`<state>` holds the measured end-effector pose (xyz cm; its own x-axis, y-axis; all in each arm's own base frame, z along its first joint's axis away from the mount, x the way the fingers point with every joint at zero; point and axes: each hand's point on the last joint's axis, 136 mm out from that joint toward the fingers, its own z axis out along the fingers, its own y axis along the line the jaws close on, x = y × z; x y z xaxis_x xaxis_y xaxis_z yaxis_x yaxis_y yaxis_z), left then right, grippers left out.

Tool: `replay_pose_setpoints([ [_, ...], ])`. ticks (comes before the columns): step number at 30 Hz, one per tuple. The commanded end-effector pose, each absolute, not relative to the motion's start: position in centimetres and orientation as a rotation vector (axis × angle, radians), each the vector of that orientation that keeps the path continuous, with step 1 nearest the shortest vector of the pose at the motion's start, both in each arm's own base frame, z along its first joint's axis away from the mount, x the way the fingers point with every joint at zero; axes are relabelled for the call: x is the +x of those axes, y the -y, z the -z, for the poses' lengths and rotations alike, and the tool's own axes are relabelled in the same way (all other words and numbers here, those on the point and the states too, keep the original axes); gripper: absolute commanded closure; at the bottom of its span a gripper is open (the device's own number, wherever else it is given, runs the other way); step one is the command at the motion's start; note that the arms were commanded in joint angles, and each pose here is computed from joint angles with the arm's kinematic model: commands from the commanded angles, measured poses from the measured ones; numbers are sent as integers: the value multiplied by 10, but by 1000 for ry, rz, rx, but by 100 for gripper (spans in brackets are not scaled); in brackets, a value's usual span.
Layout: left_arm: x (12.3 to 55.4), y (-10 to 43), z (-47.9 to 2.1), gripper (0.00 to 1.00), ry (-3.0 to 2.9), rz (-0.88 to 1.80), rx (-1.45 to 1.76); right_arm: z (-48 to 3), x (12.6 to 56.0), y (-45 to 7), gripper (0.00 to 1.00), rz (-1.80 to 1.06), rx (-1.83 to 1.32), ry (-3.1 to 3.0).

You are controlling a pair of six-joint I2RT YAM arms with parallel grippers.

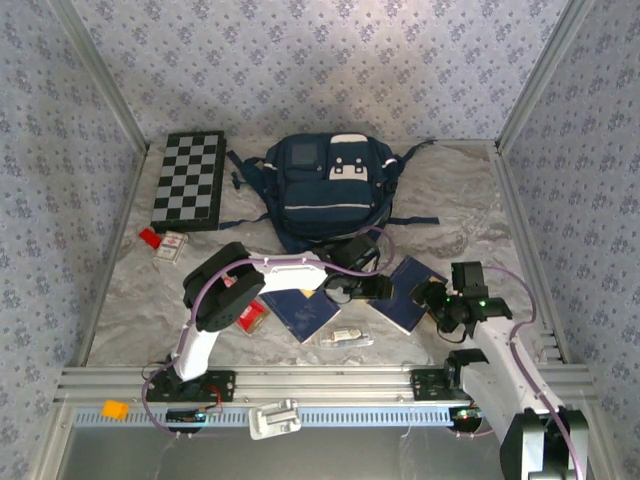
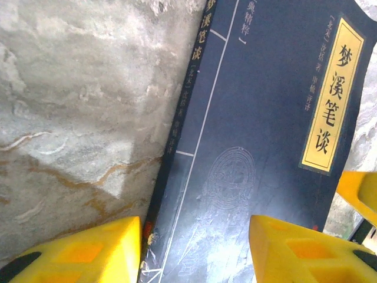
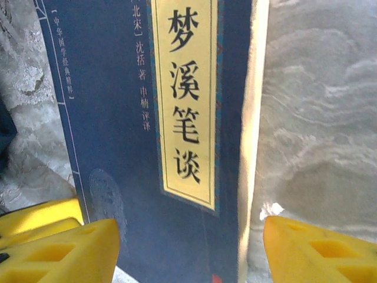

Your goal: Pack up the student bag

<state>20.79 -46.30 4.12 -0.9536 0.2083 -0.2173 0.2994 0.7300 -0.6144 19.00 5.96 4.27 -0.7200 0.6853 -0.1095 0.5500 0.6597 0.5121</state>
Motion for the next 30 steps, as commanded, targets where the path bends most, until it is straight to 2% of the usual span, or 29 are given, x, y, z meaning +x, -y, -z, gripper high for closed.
replay_pose_setpoints([
  [1,197,479,-50,50,-2783,1080,473,-42,203,-66,34,-721,953,-2556],
  [10,198,478,-47,50,-2789,1038,482,-46,209,-69,39,-738,917,-2568],
  [19,199,476,-42,50,-2798,1005,484,-82,215,-78,46,-830,770,-2493],
  [27,200,474,-42,50,-2800,980,499,-86,211,-79,55,-832,737,-2522],
  [30,201,474,-42,50,-2800,974,499,-93,213,-78,55,-844,718,-2504],
])
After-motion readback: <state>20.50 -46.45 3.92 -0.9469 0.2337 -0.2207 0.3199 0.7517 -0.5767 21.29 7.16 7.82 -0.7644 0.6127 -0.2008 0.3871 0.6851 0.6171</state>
